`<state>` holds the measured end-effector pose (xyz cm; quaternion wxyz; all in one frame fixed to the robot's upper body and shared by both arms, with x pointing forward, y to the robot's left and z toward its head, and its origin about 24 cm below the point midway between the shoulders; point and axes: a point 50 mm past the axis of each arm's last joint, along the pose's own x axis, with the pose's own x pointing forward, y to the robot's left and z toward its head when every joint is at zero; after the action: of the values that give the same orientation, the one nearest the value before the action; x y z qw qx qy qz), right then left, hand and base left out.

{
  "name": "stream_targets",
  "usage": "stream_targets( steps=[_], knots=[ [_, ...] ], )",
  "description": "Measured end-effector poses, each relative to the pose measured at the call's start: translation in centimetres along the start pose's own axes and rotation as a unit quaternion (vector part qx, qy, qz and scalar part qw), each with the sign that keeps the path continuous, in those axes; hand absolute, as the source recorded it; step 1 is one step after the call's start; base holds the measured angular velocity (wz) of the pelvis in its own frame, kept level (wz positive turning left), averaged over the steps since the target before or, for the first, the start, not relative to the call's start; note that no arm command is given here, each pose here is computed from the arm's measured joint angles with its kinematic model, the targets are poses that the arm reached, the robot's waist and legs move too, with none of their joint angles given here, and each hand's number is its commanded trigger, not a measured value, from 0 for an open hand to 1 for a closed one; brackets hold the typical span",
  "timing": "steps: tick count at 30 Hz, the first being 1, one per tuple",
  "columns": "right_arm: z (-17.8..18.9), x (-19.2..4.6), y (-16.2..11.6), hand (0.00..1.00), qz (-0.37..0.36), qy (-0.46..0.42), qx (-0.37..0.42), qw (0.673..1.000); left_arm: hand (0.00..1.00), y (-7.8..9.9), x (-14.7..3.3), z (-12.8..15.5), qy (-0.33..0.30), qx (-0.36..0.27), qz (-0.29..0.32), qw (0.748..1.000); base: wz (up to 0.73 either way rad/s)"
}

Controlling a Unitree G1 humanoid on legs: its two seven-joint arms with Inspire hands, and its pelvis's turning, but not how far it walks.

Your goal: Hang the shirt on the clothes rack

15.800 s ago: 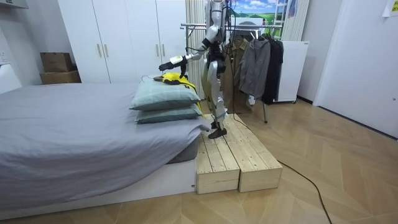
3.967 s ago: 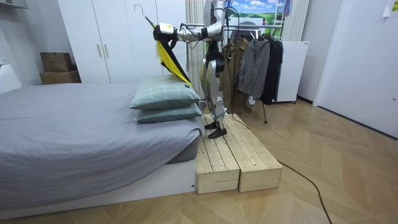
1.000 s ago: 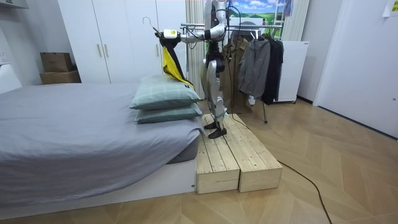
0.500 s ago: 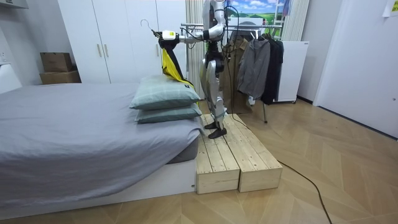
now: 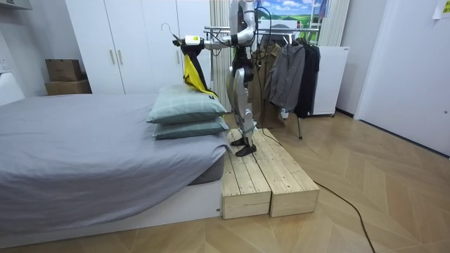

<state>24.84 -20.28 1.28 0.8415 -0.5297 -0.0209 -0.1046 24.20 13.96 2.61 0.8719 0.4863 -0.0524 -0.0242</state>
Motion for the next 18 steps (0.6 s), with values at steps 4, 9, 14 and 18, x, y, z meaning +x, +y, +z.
stream_targets(
  steps=[4,9,14,18],
  knots=[
    [0.1,0.2,0.3,0.0,0.015,-0.002,-0.001,1.0,1.0,0.0,0.0,0.1,-0.002,0.003,-0.002,1.0,0.0],
    [0.9,0.9,0.2,0.0,0.015,-0.017,0.0,1.0,1.0,0.3,0.4,0.4,-0.008,0.001,0.005,1.0,0.0],
    [1.3,1.3,0.0,0.0,0.013,-0.029,-0.013,0.999,1.0,0.4,0.5,0.6,-0.012,-0.001,0.01,1.0,0.0],
    [1.4,1.5,-0.2,0.0,0.011,-0.032,-0.013,0.999,1.0,0.6,0.5,0.8,-0.015,-0.002,0.014,1.0,0.0]
  ],
)
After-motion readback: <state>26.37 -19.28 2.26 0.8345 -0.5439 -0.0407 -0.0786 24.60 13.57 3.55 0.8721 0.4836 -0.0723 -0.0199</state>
